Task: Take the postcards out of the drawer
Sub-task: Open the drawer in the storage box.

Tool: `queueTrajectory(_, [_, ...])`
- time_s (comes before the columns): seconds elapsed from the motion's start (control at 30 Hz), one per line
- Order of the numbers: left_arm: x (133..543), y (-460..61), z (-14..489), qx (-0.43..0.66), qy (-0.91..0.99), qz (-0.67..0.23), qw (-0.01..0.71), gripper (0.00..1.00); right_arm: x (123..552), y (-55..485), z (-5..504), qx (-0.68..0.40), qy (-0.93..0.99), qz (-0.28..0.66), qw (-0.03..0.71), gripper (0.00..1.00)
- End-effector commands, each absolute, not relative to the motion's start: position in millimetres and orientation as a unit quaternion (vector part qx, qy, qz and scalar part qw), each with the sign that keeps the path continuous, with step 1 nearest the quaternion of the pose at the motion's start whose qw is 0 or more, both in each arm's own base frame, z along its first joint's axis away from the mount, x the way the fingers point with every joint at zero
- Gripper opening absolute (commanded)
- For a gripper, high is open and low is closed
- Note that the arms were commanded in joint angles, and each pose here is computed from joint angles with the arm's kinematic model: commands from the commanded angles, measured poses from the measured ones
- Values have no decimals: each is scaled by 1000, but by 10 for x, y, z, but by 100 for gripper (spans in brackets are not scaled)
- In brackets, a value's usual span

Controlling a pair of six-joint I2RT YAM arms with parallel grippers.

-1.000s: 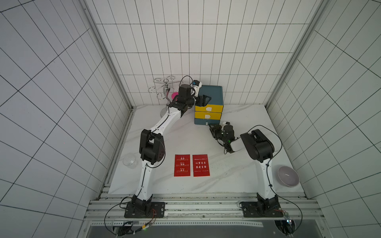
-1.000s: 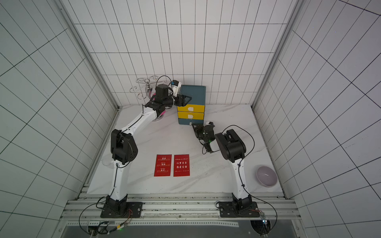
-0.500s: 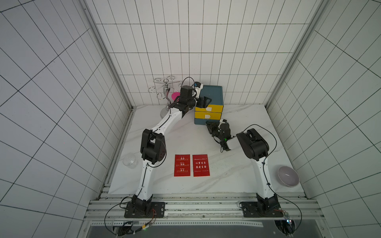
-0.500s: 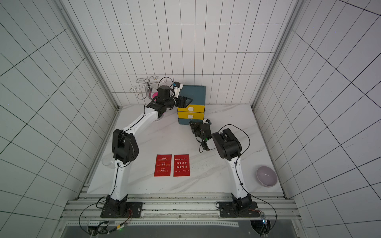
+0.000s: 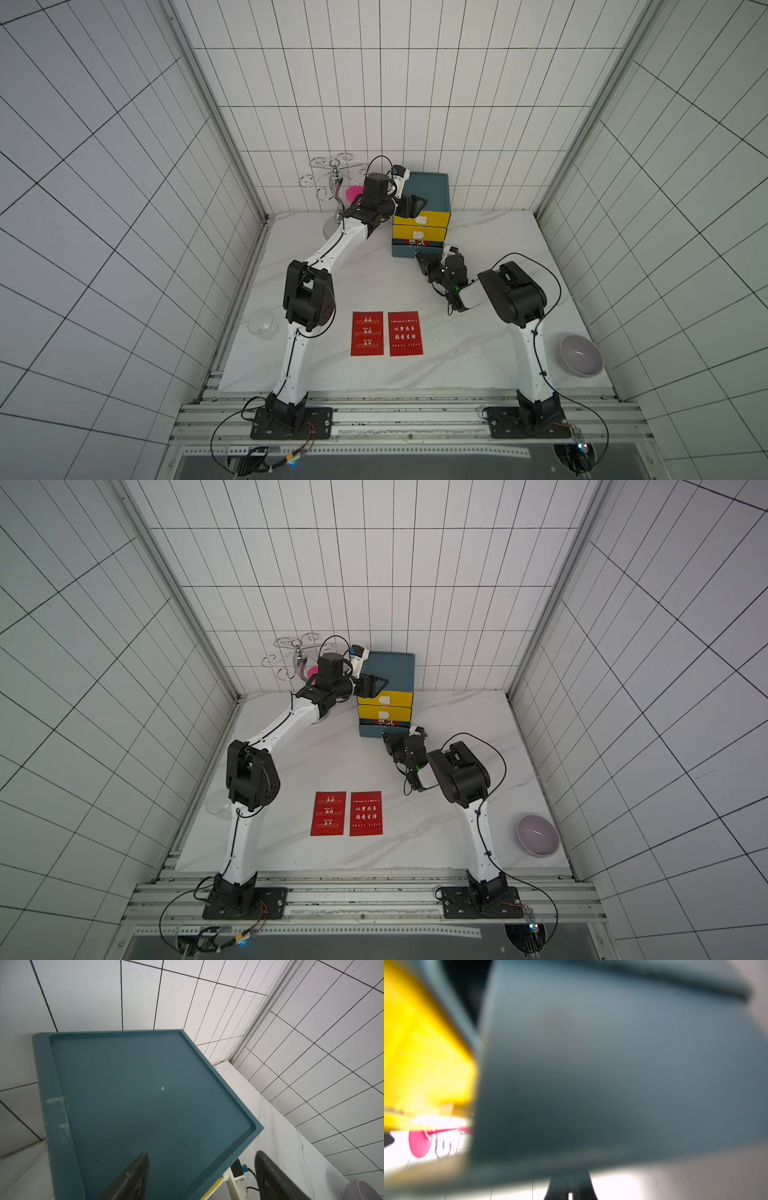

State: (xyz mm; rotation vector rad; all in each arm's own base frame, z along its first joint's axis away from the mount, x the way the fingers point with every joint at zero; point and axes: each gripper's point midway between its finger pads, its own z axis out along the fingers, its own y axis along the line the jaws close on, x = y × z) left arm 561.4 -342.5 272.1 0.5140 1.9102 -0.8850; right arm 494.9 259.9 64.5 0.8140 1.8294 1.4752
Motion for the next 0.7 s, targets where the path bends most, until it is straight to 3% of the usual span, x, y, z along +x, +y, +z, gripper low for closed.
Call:
queueTrajectory(0.0, [5576,-3440,2261,202,811,-353,421,79,4661,2708,815,279,698,582,309,0])
queueTrajectory(0.4, [5592,-3411,2207,192,813,-354,420,79,3994,2735,712,275,720,580,264,0])
queueTrajectory(0.67, [5595,-3410,2177,191,814,-355,418,79,3779,2827,639,273,728,579,247,0])
